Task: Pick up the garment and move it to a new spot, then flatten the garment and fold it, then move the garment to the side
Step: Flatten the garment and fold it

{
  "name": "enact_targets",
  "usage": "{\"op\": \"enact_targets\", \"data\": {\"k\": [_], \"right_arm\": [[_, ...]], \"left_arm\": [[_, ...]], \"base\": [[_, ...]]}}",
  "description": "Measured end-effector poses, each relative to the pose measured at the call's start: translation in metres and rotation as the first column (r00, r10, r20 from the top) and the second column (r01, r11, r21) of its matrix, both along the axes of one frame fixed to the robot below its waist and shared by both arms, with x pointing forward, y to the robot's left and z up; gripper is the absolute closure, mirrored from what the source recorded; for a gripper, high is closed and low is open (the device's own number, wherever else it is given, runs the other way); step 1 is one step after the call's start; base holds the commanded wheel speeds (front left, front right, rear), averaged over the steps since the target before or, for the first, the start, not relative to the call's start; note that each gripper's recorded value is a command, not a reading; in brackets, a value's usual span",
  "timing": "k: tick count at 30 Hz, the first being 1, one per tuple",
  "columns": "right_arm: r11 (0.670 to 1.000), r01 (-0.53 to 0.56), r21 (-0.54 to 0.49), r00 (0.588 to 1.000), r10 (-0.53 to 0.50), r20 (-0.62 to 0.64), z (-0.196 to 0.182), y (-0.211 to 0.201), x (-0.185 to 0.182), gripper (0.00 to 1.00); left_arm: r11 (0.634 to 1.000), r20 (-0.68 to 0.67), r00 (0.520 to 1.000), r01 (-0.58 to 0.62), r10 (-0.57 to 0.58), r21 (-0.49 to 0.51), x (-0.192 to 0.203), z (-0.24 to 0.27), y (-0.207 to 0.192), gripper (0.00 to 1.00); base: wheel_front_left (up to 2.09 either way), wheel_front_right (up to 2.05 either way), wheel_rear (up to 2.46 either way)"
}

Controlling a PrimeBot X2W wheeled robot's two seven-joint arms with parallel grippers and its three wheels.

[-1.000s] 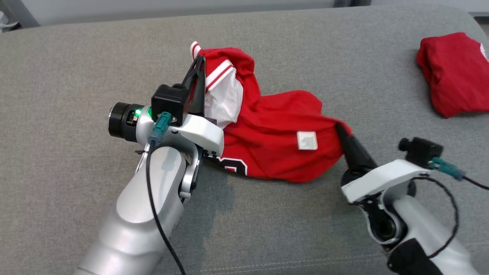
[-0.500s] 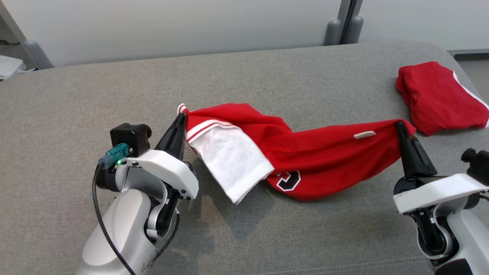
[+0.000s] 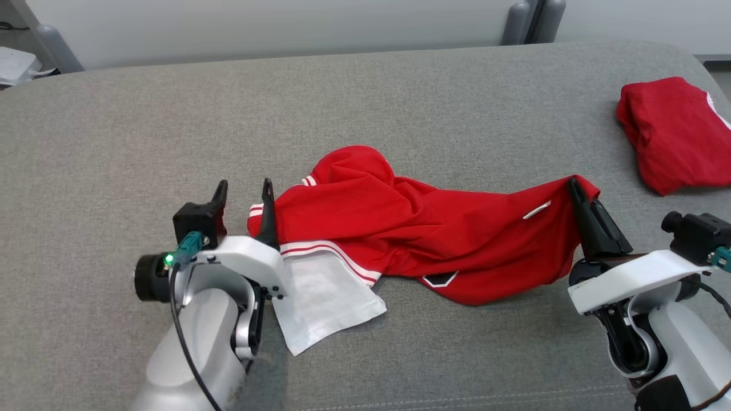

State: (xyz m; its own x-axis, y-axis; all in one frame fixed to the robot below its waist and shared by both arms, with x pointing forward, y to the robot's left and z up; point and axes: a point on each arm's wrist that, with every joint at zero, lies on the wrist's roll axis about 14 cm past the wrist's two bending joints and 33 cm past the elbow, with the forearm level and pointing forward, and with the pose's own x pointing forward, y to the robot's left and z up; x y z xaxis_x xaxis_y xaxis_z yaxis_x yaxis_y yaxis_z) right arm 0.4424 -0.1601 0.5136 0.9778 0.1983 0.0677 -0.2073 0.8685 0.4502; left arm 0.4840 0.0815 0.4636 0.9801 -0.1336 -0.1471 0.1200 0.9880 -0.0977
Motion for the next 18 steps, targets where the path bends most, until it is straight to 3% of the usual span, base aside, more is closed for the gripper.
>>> {"op": "enact_targets", "data": {"k": [5,11,18], "right_arm": [[1.000,0.013,-0.003,1.000,-0.013,-0.006,-0.003,-0.005,-0.003,1.00],[1.000,0.007,-0.001,1.000,-0.007,-0.021,-0.009,-0.002,-0.004,1.00],[1.000,0.000,-0.011,1.000,0.000,-0.026,-0.012,0.000,-0.003,1.00]], "left_arm": [[0.975,-0.108,0.994,-0.036,0.012,-0.221,-0.045,-0.027,-0.007,0.00],[0.966,-0.354,0.935,-0.105,0.015,-0.236,-0.120,-0.091,-0.006,0.00],[0.970,-0.429,0.902,-0.062,-0.046,-0.234,-0.136,-0.100,-0.027,0.00]], "base": [[0.00,0.00,0.00],[0.00,0.00,0.00],[0.00,0.00,0.00]]}}
